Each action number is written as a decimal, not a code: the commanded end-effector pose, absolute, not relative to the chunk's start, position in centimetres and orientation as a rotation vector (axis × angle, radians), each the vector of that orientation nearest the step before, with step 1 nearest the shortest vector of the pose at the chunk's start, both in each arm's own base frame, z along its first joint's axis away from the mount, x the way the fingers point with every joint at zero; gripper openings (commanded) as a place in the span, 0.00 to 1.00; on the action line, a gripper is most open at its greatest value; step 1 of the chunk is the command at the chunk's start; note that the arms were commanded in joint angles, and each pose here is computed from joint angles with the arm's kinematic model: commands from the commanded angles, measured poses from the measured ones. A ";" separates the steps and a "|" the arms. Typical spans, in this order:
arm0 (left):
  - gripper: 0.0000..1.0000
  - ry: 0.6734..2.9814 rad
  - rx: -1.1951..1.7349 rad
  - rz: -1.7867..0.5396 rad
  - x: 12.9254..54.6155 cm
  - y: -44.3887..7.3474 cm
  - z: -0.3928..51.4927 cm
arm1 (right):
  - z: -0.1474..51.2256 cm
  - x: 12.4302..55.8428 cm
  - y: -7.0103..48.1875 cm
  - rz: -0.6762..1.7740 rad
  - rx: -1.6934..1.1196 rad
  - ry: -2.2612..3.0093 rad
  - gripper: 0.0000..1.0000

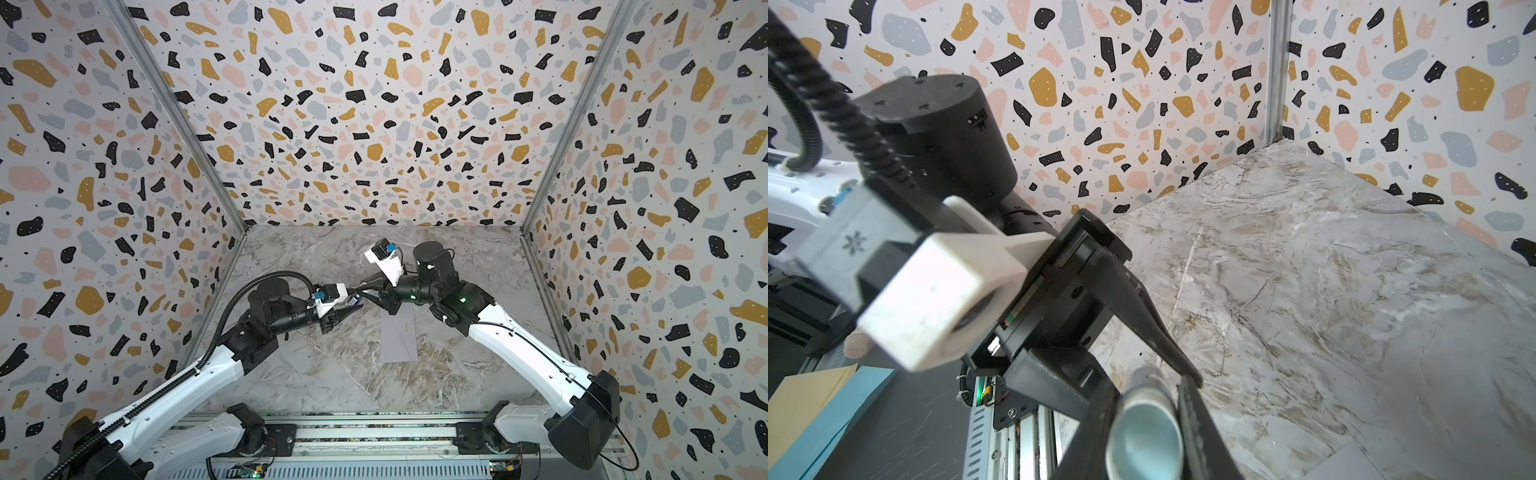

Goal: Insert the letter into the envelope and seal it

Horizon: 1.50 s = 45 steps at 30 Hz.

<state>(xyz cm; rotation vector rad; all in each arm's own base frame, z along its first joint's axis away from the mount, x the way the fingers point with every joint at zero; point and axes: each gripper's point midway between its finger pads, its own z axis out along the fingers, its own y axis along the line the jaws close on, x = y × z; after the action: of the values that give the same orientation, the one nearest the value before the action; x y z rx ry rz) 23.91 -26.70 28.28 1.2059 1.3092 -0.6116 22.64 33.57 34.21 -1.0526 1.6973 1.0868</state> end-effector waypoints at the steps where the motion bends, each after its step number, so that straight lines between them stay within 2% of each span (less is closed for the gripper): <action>1: 0.31 1.264 1.223 -0.618 23.5 -27.0 28.9 | 35.9 22.2 33.4 1.107 -1.047 1.640 0.21; 3: 0.24 1.260 1.230 -0.612 23.5 -27.0 28.8 | 36.0 22.2 33.4 1.112 -1.047 1.635 0.27; 7: 0.15 1.259 1.255 -0.581 23.5 -26.9 28.5 | 37.0 22.6 32.9 1.084 -1.043 1.624 0.49; 10: 0.08 1.250 1.269 -0.563 23.4 -26.7 28.5 | 38.3 23.5 31.7 1.035 -1.014 1.611 0.61; 14: 0.05 1.239 1.285 -0.562 23.0 -26.6 28.3 | 40.0 25.5 29.1 0.954 -0.946 1.595 0.77; 16: 0.05 1.234 1.290 -0.569 22.7 -26.6 28.3 | 40.6 27.5 27.3 0.881 -0.885 1.614 0.82; 20: 0.05 1.234 1.308 -0.574 22.4 -26.6 28.0 | 39.5 32.5 23.9 0.685 -0.753 1.722 0.88; 28: 0.05 1.217 1.329 -0.591 21.8 -26.6 27.5 | 31.3 42.4 15.7 0.228 -0.482 2.085 0.93; 39: 0.05 1.206 1.347 -0.626 21.1 -26.7 27.0 | 21.0 47.2 8.3 0.121 -0.202 2.377 0.93; 45: 0.05 1.200 1.349 -0.646 20.9 -26.9 27.0 | 17.8 48.5 6.6 0.063 -0.122 2.431 0.91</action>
<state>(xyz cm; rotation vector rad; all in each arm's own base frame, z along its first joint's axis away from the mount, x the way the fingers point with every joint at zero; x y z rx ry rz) 21.43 -26.63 25.80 1.3494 1.2738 -0.6357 47.99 6.97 17.55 -0.1685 2.4409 0.0927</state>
